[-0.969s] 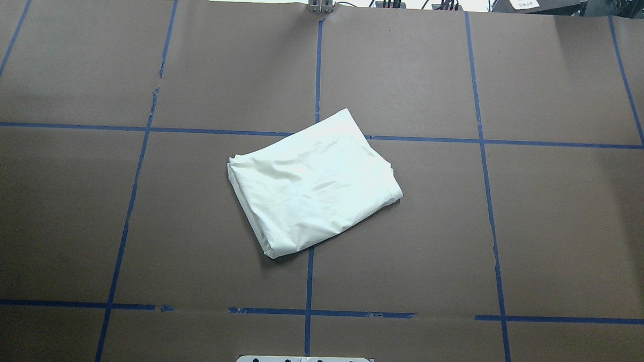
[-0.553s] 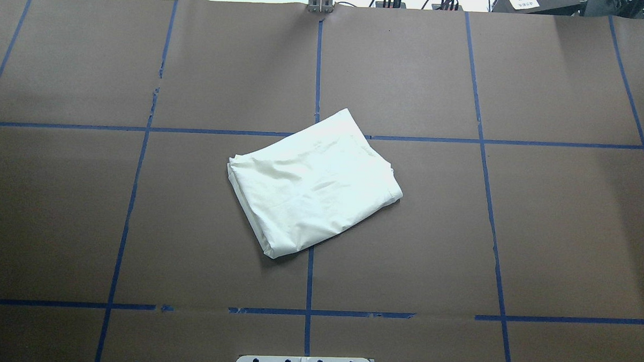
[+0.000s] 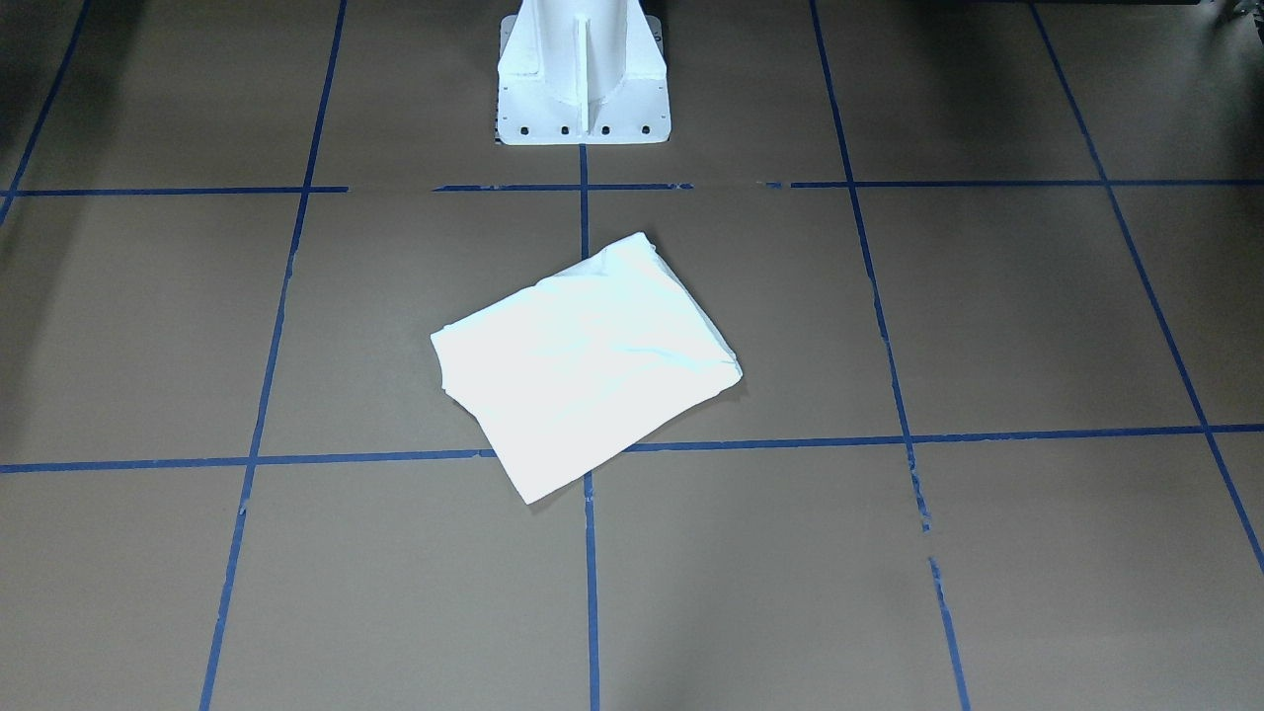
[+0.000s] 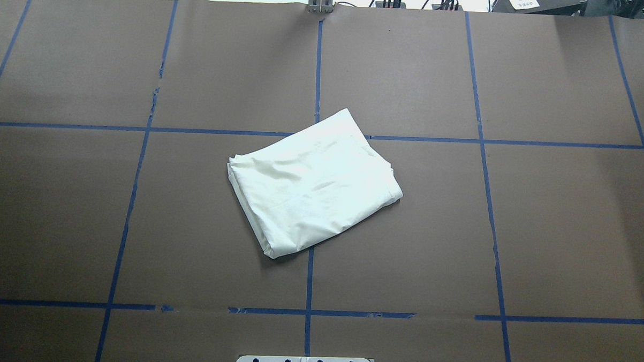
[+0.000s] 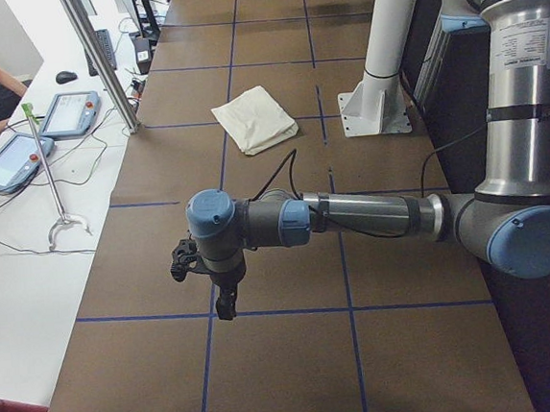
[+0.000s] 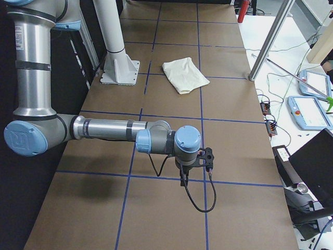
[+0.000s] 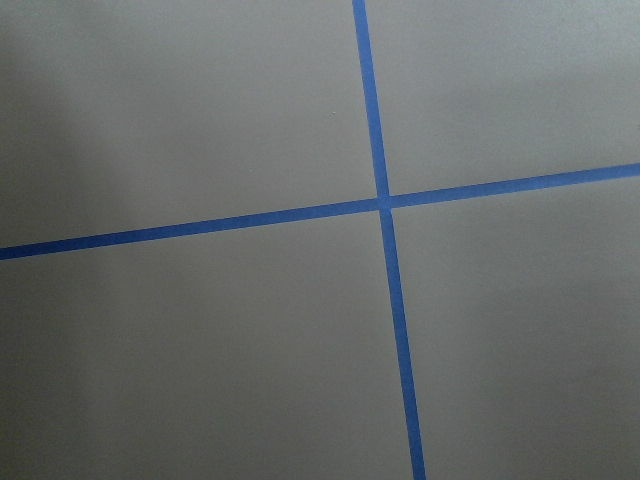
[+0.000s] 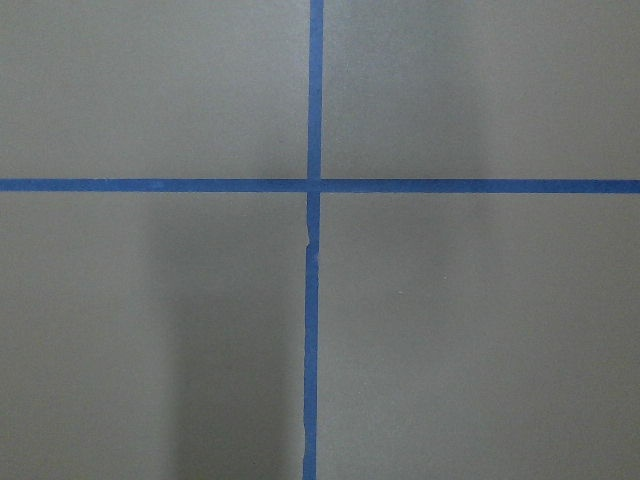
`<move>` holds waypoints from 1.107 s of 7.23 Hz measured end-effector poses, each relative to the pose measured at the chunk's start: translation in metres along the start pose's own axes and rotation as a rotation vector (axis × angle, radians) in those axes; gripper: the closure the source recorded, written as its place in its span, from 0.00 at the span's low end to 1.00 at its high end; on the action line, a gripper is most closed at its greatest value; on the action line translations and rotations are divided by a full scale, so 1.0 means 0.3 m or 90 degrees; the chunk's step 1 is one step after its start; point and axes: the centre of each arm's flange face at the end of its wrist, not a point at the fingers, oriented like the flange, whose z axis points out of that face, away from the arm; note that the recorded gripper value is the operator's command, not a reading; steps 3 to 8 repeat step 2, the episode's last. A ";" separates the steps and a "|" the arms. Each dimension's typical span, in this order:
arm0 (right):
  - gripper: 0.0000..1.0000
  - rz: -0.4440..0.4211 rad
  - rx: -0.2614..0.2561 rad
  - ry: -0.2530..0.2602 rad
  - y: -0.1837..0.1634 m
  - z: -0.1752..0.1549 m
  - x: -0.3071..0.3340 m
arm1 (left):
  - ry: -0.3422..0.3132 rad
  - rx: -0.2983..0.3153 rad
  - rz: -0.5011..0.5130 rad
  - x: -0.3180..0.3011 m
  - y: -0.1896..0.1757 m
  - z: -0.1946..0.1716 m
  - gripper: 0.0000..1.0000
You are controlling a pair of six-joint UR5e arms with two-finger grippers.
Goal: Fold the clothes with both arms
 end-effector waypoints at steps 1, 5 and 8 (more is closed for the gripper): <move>0.00 -0.001 0.000 0.000 -0.001 -0.001 -0.001 | 0.000 0.000 0.000 0.001 -0.001 -0.001 0.00; 0.00 -0.001 0.001 0.000 -0.001 -0.001 -0.001 | 0.000 0.001 0.001 0.002 -0.002 -0.003 0.00; 0.00 -0.001 0.001 0.000 -0.001 -0.001 -0.001 | 0.000 0.001 0.001 0.002 -0.002 -0.003 0.00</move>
